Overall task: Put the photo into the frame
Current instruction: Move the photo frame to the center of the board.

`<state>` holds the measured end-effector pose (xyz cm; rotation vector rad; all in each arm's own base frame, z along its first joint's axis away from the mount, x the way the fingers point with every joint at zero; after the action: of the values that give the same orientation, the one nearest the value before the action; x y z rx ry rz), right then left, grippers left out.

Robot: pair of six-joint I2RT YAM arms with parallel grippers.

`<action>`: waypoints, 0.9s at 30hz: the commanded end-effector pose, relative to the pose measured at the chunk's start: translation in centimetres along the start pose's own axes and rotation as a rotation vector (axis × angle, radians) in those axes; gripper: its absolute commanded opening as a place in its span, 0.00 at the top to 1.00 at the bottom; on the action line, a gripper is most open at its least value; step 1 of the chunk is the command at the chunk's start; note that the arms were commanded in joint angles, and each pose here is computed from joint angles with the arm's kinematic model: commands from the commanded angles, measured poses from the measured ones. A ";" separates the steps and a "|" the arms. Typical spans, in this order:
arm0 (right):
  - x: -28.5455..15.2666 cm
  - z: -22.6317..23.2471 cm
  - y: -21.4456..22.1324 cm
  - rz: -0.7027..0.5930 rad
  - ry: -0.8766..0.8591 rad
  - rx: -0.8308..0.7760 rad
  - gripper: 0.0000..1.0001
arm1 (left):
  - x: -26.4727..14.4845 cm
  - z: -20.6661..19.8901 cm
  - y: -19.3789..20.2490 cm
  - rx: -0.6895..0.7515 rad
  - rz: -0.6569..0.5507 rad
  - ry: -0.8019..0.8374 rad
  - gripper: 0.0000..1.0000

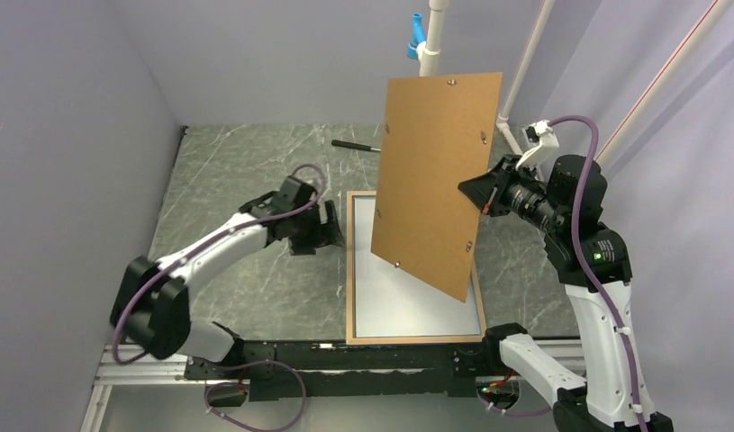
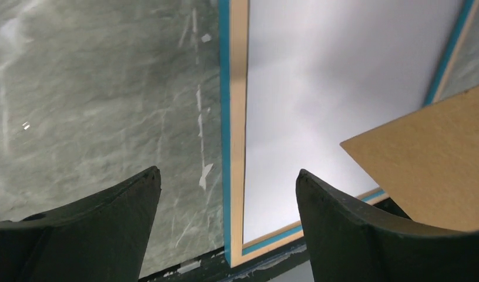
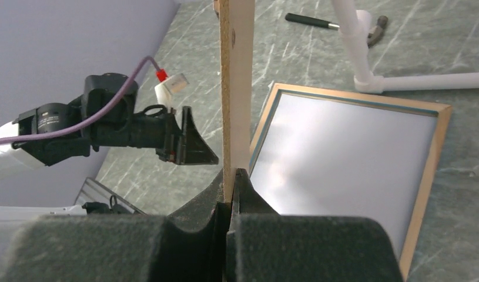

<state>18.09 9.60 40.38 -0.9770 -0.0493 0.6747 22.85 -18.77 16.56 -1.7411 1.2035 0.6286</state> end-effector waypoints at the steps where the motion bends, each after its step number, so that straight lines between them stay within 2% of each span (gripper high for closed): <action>1: -1.3 1.2 -2.4 -0.122 -0.007 -0.059 1.00 | 2.6 -2.8 -0.9 0.079 0.002 -0.106 0.14; 4: -1.2 1.0 -2.3 -0.116 0.004 -0.060 1.00 | 6.2 -3.6 0.3 0.127 0.084 -0.182 0.27; 8: -1.1 0.8 -2.2 -0.110 0.019 -0.064 1.00 | 9.5 -3.8 1.7 0.172 0.165 -0.250 0.34; 11: -1.2 0.7 -2.1 -0.108 0.027 -0.067 1.00 | 10.7 -3.1 2.1 0.186 0.195 -0.303 0.41; 15: -1.1 0.5 -1.9 -0.103 0.027 -0.068 1.00 | 11.0 -2.2 2.7 0.190 0.203 -0.337 0.57; 20: -0.7 0.5 -1.7 -0.085 0.007 -0.067 1.00 | 11.0 -1.2 3.0 0.176 0.213 -0.356 0.98; 21: -0.6 0.5 -1.6 -0.080 0.002 -0.068 1.00 | 10.8 -1.0 3.0 0.168 0.212 -0.356 1.00; 27: 0.0 0.8 -0.9 -0.033 -0.061 -0.065 1.00 | 8.7 0.8 2.4 0.095 0.160 -0.355 1.00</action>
<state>18.03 9.04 39.21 -1.0153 0.0197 0.6760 24.78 -25.54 8.11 -1.4100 1.1697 0.8614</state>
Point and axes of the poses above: each gripper's point midway between its finger pads, its own x axis out along the fingers, its own z axis along the line the jaws close on, y = z × x, the point moved 6 cm from there along -x, back along the fingers, and after that the axes turned 7 degrees about x, right-handed, at the moved point
